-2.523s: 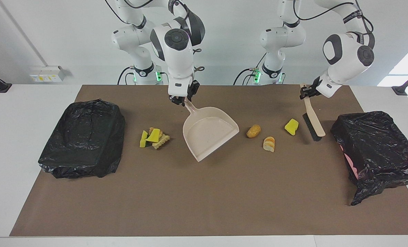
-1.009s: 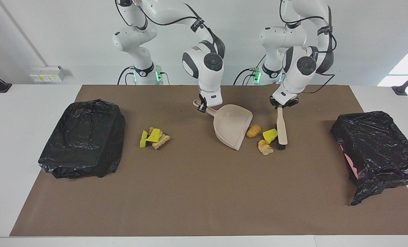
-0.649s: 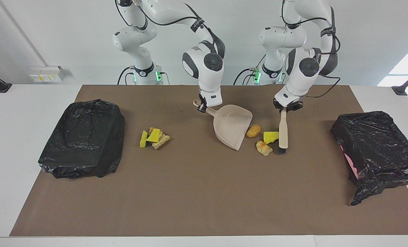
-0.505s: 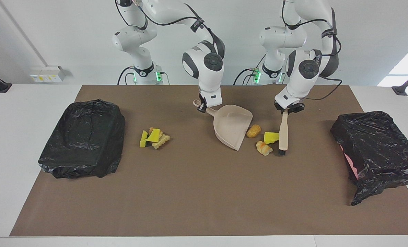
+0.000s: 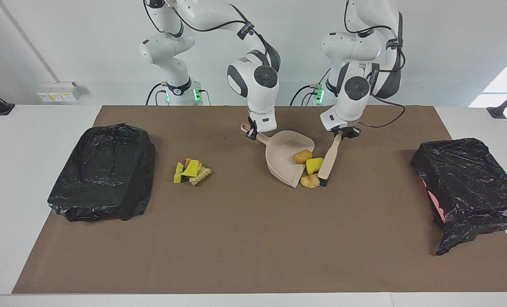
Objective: Sweep and dump trash in bin
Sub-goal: 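Sweep the trash with the left gripper while the right gripper holds the dustpan, then carry the loaded dustpan with the right gripper toward the black bag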
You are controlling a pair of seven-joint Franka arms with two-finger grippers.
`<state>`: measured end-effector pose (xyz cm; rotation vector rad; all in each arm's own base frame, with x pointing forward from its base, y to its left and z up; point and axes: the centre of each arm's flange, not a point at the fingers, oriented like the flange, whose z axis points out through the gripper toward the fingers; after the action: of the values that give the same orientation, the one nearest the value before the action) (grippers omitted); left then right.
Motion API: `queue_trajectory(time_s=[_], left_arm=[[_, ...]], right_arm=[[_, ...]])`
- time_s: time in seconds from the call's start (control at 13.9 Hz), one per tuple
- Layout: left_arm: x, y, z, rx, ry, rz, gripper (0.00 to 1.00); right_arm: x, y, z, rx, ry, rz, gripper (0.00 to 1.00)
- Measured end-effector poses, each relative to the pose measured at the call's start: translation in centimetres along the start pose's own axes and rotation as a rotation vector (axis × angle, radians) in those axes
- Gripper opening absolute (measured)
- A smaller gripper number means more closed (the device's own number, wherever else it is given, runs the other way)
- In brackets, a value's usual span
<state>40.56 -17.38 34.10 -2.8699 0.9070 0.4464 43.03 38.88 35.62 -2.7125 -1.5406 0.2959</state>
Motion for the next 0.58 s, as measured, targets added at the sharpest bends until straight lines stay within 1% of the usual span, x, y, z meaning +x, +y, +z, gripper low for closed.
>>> queue_trajectory(time_s=[0.14, 0.29, 0.43, 0.58], left_arm=[[-0.3, 4.3, -0.3, -0.017, -0.044, 0.073, 0.27], [-1.0, 8.2, -0.8, -0.074, -0.070, 0.118, 0.27], [-1.2, 9.4, -1.2, -0.105, -0.061, 0.125, 0.27], [-1.1, 8.9, -1.8, -0.119, -0.048, 0.112, 0.27]], right_arm=[[0.3, -1.0, 0.0, -0.028, -0.009, 0.015, 0.33], [0.3, -1.0, 0.0, -0.033, -0.010, 0.016, 0.33], [0.3, -1.0, 0.0, -0.033, -0.010, 0.016, 0.33], [0.3, -1.0, 0.0, -0.033, -0.010, 0.016, 0.33]])
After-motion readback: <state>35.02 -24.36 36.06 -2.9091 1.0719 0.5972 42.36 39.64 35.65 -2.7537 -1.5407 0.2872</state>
